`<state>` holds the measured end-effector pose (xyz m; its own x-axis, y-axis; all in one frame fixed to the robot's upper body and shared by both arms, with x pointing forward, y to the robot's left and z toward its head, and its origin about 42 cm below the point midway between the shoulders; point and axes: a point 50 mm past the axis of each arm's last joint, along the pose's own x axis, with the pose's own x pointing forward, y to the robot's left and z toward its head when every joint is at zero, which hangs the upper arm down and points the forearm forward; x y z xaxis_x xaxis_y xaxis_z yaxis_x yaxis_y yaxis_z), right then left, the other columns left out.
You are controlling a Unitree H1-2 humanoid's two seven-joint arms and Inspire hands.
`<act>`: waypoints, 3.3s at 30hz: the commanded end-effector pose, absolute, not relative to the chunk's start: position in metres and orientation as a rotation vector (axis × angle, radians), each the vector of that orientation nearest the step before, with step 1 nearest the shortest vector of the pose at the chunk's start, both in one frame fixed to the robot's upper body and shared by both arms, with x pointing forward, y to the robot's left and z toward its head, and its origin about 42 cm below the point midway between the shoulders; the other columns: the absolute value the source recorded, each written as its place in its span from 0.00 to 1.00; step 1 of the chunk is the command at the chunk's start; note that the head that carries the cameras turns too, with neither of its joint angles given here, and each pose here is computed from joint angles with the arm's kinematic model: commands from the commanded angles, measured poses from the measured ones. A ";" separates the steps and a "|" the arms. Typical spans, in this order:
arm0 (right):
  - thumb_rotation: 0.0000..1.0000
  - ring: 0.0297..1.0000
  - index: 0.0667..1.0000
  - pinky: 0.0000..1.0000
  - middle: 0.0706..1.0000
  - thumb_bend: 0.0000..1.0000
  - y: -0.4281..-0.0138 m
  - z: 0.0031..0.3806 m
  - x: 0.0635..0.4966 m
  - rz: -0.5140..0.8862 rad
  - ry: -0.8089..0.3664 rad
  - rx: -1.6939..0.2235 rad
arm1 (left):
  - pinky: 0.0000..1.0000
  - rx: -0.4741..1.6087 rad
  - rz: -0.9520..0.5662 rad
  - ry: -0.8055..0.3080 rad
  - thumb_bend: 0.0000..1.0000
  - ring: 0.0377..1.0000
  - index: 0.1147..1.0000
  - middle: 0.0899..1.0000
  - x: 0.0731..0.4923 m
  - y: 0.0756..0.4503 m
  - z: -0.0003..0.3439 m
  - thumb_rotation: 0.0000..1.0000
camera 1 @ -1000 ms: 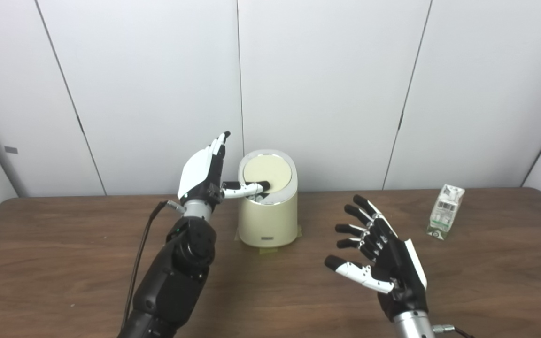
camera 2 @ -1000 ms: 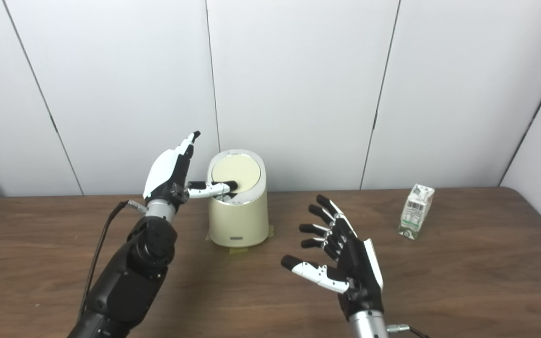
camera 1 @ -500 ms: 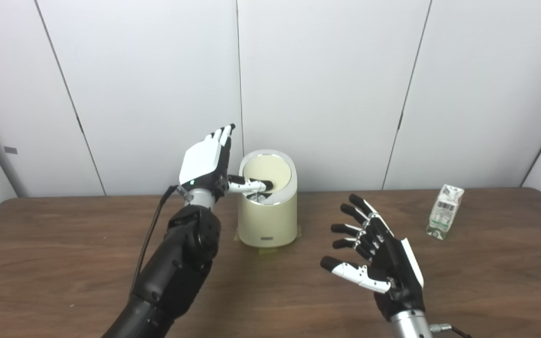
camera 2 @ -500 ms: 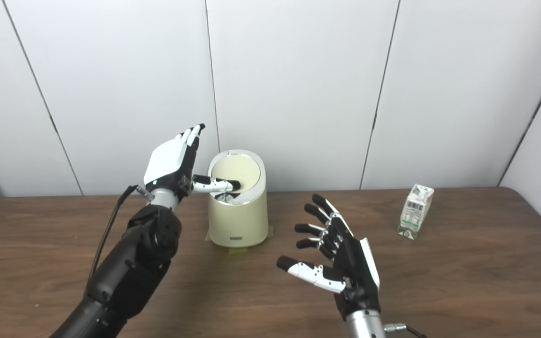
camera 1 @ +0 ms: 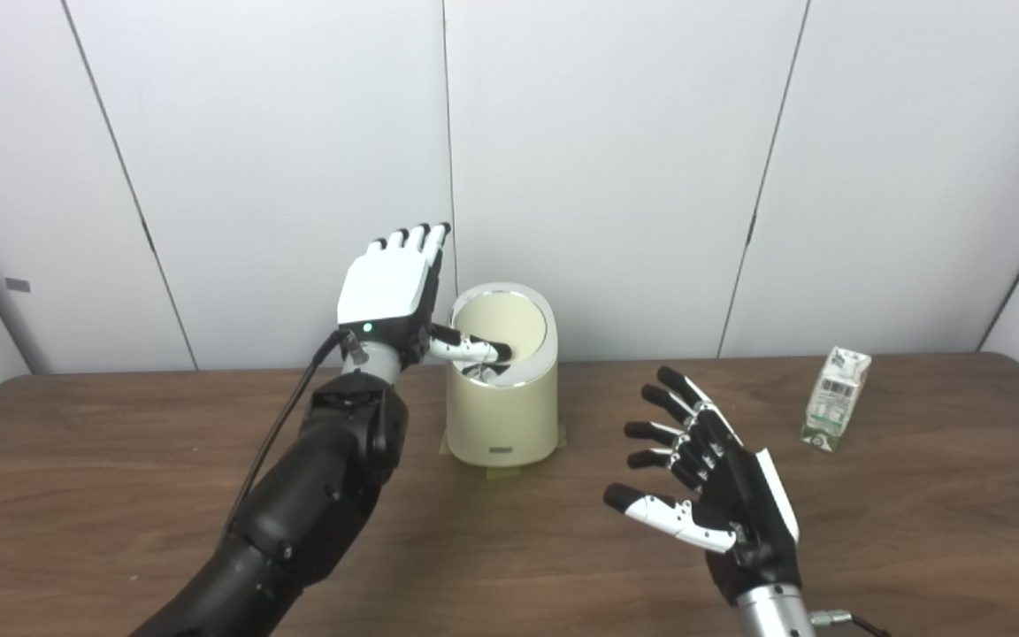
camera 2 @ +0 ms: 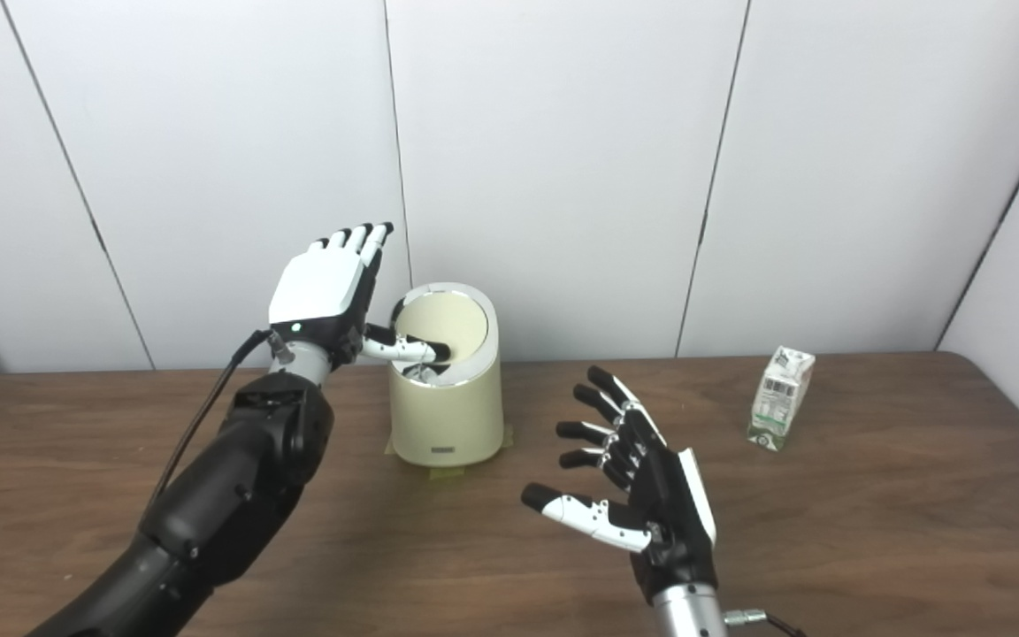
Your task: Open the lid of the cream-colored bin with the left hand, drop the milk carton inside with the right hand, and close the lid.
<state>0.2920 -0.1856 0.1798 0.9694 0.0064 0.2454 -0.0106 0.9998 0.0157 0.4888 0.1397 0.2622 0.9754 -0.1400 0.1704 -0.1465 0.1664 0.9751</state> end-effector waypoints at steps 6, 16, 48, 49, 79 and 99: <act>0.17 0.69 0.85 0.55 0.83 0.74 -0.182 0.199 0.295 0.028 -0.330 0.021 | 0.99 1.180 0.058 -0.259 1.00 1.00 1.00 1.00 0.488 0.148 0.286 0.26; 0.17 0.68 0.87 0.55 0.83 0.73 -0.183 0.197 0.295 0.025 -0.327 0.015 | 0.85 0.523 0.012 -0.342 0.96 0.98 1.00 1.00 0.459 0.162 0.313 0.34; 0.25 0.69 0.85 0.57 0.83 0.76 -0.220 0.185 0.304 -0.011 -0.340 -0.047 | 0.49 0.159 0.023 -0.314 0.62 0.62 0.70 0.67 0.336 0.250 0.171 0.13; 0.24 0.70 0.86 0.58 0.83 0.75 -0.227 0.185 0.307 -0.020 -0.348 -0.067 | 0.49 0.161 0.022 -0.318 0.62 0.62 0.69 0.67 0.336 0.250 0.169 0.13; 0.16 0.78 0.83 0.63 0.81 0.80 -0.384 0.348 0.385 -0.413 -0.371 -0.591 | 0.56 0.187 0.074 -0.287 0.51 0.67 0.73 0.71 0.338 0.290 0.158 0.02; 0.20 0.94 0.96 0.84 0.96 0.81 -0.435 0.269 0.416 -0.258 -0.066 -0.576 | 0.54 0.140 0.059 -0.279 0.57 0.67 0.69 0.70 0.337 0.300 0.159 0.16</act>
